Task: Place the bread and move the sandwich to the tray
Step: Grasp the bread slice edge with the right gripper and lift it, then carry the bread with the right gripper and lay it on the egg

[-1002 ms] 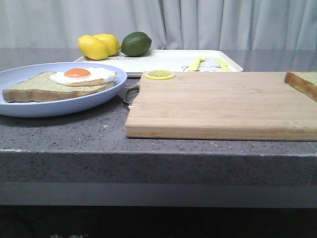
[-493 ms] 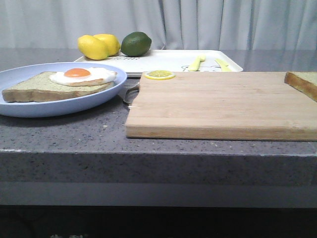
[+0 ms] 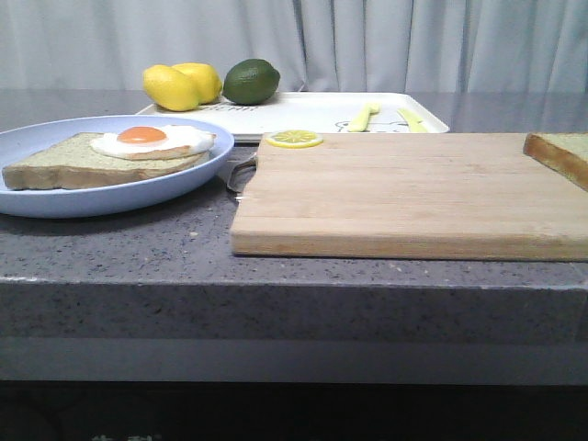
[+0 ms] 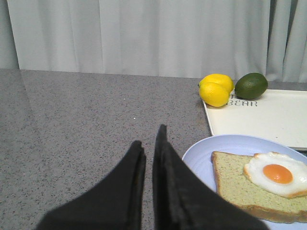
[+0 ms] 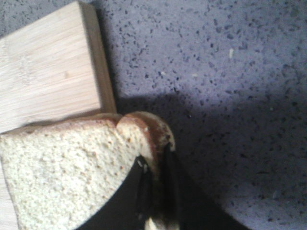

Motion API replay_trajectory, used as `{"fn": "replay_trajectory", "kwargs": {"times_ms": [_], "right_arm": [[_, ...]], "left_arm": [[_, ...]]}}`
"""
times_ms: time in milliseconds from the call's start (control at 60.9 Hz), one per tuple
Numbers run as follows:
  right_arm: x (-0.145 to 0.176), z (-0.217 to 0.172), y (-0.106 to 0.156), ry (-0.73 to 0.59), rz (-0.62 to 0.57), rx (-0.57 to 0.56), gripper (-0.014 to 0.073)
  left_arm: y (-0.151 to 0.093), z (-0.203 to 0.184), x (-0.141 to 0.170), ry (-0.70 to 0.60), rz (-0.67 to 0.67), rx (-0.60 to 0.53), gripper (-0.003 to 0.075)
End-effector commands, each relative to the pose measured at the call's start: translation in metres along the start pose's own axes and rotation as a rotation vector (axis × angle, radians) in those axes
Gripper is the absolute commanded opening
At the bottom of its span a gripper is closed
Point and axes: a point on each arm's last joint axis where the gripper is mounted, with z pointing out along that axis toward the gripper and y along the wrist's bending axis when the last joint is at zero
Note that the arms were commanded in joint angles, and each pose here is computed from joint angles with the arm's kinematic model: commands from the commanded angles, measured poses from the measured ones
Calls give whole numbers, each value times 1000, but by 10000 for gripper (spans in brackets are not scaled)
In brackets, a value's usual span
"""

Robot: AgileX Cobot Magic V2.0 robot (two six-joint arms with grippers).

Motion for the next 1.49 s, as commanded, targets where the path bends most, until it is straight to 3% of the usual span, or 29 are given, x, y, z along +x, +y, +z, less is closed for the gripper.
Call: {"fn": "replay_trajectory", "kwargs": {"times_ms": [0,230,410,558,706,903,1051,1281,1478], "right_arm": [[-3,-32,26,-78,-36,-85,-64],[0,-81,65,-203,-83,-226,-64],[9,-104,108,-269,-66,-506,-63],[17,-99,155,-231,-84,-724,-55],[35,-77,216,-203,-122,-827,-55],[77,-27,298,-167,-125,-868,-55],[102,18,341,-128,-115,-849,-55],[100,78,355,-69,-68,-792,-41],[101,98,350,-48,-49,-756,52]], "left_arm": [[-2,-1,-18,-109,-15,19,15],[-2,-1,-18,-109,-15,19,-13],[-2,-1,-18,-109,-15,19,0],[-2,-1,-18,-109,-15,19,77],[-2,-1,-18,-109,-15,19,176],[-2,-1,-18,-109,-15,19,337],[-2,-1,-18,-109,-15,19,470],[-2,-1,-18,-109,-15,19,536],[-2,-1,-18,-109,-15,19,535]]}}
